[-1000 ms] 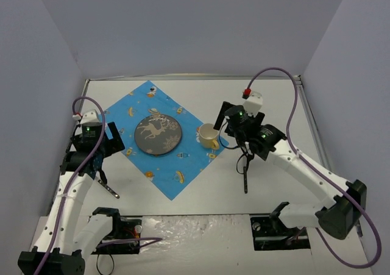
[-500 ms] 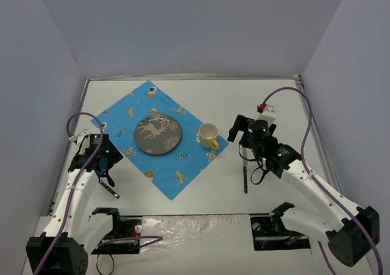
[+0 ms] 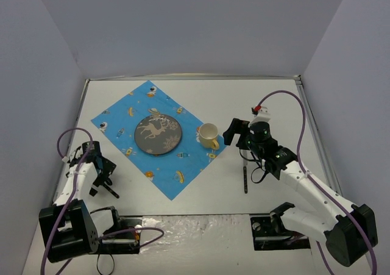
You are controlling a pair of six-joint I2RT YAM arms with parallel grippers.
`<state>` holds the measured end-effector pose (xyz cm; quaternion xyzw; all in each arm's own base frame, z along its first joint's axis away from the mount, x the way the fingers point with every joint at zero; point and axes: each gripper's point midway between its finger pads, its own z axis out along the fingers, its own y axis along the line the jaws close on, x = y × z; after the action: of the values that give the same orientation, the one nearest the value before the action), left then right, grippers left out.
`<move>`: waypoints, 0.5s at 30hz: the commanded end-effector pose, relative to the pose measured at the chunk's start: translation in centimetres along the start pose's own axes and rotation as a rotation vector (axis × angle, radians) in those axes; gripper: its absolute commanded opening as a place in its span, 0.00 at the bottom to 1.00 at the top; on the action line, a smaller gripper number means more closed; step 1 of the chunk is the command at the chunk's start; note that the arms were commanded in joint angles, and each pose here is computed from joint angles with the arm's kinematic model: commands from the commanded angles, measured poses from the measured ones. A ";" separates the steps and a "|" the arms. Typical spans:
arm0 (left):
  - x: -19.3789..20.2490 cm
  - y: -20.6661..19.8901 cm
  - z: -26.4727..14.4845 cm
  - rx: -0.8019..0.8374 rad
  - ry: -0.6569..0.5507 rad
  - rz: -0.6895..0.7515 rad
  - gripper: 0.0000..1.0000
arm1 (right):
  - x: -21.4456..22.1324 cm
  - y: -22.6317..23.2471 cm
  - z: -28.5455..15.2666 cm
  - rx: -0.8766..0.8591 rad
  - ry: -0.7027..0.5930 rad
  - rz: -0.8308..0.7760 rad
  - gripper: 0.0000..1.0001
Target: Set the dinner table for one person
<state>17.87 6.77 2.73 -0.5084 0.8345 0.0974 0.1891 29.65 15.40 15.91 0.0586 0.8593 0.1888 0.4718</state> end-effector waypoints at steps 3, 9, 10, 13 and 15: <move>0.0 -1.2 1.5 0.029 0.020 -0.039 0.76 | -2.1 1.2 0.1 -0.058 -0.079 -0.008 1.00; 1.0 -1.1 2.5 0.024 0.042 -0.051 0.51 | -2.2 1.2 0.2 -0.054 -0.080 -0.008 1.00; 1.0 -1.1 2.6 0.023 0.045 -0.052 0.44 | -2.2 1.1 0.2 -0.052 -0.080 -0.007 1.00; 1.1 -1.2 2.6 0.028 0.046 -0.055 0.25 | -2.1 1.0 0.2 -0.048 -0.080 -0.006 1.00; 0.9 -1.3 2.4 0.036 0.039 -0.056 0.14 | -2.1 0.9 0.3 -0.043 -0.080 -0.005 0.99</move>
<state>19.41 7.18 1.46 -0.5171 0.8279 0.0885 0.1984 29.83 15.63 16.22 0.0507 0.8553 0.1935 0.4780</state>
